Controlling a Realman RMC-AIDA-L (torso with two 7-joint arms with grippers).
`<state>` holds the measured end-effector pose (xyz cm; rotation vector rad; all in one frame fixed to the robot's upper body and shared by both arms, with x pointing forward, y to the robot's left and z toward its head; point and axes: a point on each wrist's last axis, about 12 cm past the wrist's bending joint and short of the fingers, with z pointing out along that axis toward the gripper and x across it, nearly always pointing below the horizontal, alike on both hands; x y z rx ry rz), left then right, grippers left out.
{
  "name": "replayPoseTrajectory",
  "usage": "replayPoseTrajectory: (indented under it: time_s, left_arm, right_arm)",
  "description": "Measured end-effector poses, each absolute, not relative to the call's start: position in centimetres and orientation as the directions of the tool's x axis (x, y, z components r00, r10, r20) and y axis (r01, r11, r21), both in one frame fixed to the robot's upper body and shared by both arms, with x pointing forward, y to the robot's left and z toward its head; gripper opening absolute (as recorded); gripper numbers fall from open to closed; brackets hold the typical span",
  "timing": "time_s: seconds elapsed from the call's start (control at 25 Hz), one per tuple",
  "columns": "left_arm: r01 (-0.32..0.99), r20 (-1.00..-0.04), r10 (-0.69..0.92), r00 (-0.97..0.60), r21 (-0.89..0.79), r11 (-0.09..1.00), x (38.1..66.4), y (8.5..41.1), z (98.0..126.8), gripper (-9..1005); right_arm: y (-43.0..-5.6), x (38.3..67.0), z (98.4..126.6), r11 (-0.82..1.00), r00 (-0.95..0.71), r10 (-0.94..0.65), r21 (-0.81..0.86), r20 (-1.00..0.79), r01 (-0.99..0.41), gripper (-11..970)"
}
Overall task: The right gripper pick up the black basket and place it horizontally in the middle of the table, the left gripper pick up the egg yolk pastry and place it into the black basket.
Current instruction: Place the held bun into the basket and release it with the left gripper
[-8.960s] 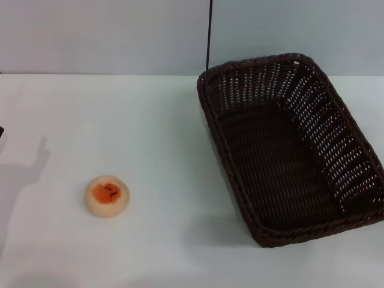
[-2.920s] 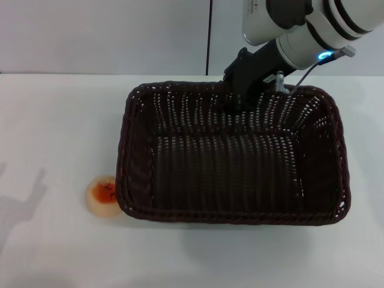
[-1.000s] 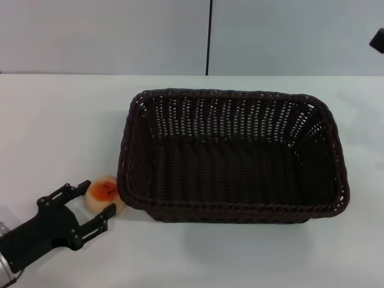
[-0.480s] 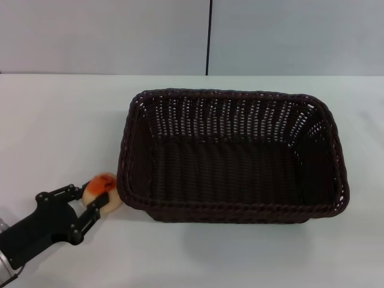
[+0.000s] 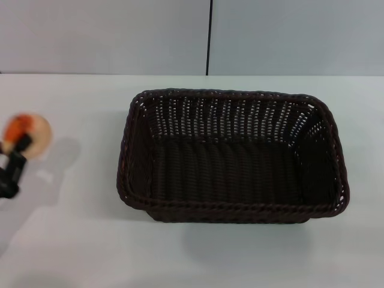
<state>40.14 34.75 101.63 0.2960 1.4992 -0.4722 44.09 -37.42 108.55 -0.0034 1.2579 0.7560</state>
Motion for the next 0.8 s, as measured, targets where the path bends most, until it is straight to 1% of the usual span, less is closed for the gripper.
replayPoseTrajectory:
  time_s: [0.04, 0.08, 0.2, 0.24, 0.28, 0.4, 0.44, 0.48, 0.56, 0.64, 0.8]
  left_arm:
    - [0.485, -0.985, -0.158, 0.074, -0.102, 0.868, 40.1, 34.8, 102.6, 218]
    - [0.485, -0.985, -0.158, 0.074, -0.102, 0.868, 40.1, 34.8, 102.6, 209]
    - [0.572, -0.961, -0.226, 0.157, -0.098, 0.814, 40.9, 33.7, 104.1, 182]
    - [0.659, -0.952, -0.259, 0.16, -0.092, 0.746, 42.0, 32.0, 104.6, 173]
    - [0.659, -0.952, -0.259, 0.16, -0.092, 0.746, 42.0, 32.0, 104.6, 168]
    - [0.775, -0.95, -0.291, 0.112, -0.1, 0.624, 44.1, 28.7, 104.8, 153]
    - [0.835, -0.949, -0.303, 0.084, -0.099, 0.542, 45.1, 26.3, 104.9, 149]
    - [0.835, -0.949, -0.303, 0.084, -0.099, 0.542, 45.1, 26.3, 104.9, 144]
    - [0.873, -0.953, -0.294, 0.076, -0.079, 0.482, 45.7, 24.1, 104.9, 134]
    - [0.888, -0.961, -0.269, 0.067, -0.066, 0.455, 46.2, 22.0, 104.6, 131]
    - [0.881, -0.967, -0.248, 0.058, -0.067, 0.468, 46.6, 21.6, 104.4, 138]
  right_arm:
    - [-37.4, 44.0, 108.4, 0.759, 0.101, 0.516, 0.4, -0.851, -0.513, 750]
    - [-37.4, 44.0, 108.4, 0.759, 0.101, 0.516, 0.4, -0.851, -0.513, 750]
    - [-37.3, 43.7, 108.3, 0.752, 0.098, 0.525, 0.407, -0.845, -0.519, 750]
    - [-37.1, 43.7, 108.1, 0.745, 0.094, 0.533, 0.414, -0.841, -0.522, 750]
    - [-37.1, 43.7, 108.1, 0.745, 0.094, 0.533, 0.414, -0.841, -0.522, 750]
    - [-36.8, 43.7, 108.0, 0.732, 0.088, 0.546, 0.424, -0.833, -0.534, 750]
    - [-36.7, 43.6, 108.0, 0.727, 0.089, 0.551, 0.424, -0.83, -0.54, 749]
    - [-36.7, 43.6, 108.0, 0.727, 0.089, 0.551, 0.424, -0.83, -0.54, 749]
    - [-36.6, 43.5, 108.0, 0.721, 0.089, 0.555, 0.425, -0.827, -0.548, 749]
    - [-36.6, 43.4, 108.0, 0.716, 0.088, 0.559, 0.427, -0.824, -0.552, 749]
    - [-36.5, 43.1, 107.8, 0.72, 0.092, 0.556, 0.423, -0.826, -0.551, 749]
